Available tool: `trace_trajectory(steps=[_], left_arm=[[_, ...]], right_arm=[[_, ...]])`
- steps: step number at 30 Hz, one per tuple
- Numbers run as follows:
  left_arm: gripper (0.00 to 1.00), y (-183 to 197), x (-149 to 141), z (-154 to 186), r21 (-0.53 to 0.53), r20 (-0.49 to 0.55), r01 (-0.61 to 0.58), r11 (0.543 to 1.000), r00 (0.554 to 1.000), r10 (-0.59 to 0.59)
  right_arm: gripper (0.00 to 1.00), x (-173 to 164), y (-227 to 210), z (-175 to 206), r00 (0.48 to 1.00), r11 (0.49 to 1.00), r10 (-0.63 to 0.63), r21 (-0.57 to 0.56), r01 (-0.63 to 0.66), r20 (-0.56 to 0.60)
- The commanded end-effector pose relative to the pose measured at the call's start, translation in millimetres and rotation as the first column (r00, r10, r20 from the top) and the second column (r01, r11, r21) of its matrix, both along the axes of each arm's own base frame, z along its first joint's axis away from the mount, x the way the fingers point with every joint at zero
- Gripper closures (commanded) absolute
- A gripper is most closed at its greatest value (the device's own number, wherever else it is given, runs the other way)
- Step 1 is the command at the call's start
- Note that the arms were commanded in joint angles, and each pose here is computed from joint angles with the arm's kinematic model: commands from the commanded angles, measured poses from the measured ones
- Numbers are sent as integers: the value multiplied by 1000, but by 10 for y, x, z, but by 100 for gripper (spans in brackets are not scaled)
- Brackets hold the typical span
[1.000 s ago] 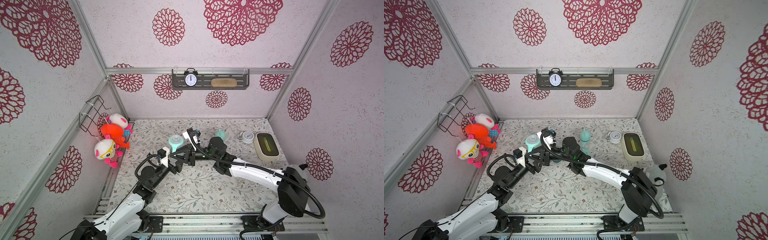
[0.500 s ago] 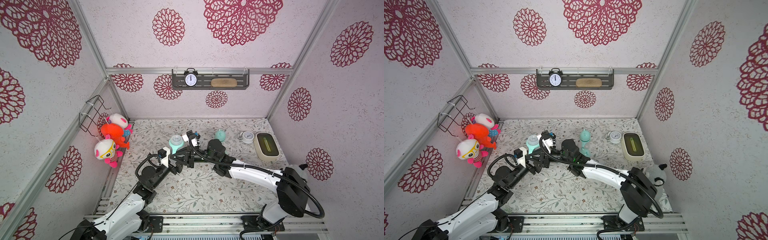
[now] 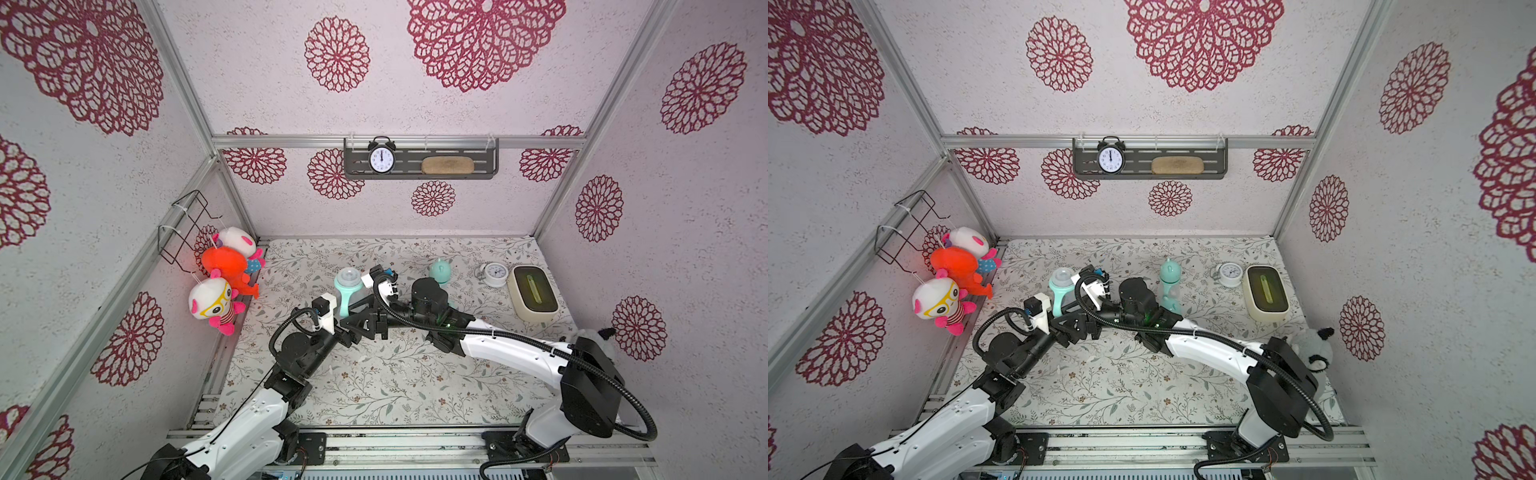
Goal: Assemble the baby bottles
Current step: Put on the handle of the baby bottle.
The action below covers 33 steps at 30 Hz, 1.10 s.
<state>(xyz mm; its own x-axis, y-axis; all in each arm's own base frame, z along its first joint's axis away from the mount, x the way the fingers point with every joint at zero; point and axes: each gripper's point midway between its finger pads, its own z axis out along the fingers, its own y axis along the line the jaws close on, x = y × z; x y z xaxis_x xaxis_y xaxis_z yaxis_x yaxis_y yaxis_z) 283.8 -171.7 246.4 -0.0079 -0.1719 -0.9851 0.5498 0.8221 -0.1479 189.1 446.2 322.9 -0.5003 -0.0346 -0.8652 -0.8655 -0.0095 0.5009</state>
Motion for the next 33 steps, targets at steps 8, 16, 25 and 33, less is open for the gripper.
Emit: trace_trajectory(steps=[8, 16, 25, 33], left_arm=[[100, 177, 87, 188, -13, 62, -64, 998, 996, 64], [100, 290, 98, 212, -2, 51, -112, 994, 992, 112], [100, 354, 9, 298, -3, 14, -120, 993, 993, 120], [100, 325, -92, 313, -14, -31, -78, 997, 997, 77]], right_arm=[[33, 39, -313, -40, 996, 988, -34, -145, 46, 82], [29, 361, -661, -299, 986, 947, -125, -284, 151, 110], [20, 887, -842, -974, 965, 822, -209, -505, 262, 160], [13, 1328, -835, -1737, 950, 633, -228, -709, 312, 214]])
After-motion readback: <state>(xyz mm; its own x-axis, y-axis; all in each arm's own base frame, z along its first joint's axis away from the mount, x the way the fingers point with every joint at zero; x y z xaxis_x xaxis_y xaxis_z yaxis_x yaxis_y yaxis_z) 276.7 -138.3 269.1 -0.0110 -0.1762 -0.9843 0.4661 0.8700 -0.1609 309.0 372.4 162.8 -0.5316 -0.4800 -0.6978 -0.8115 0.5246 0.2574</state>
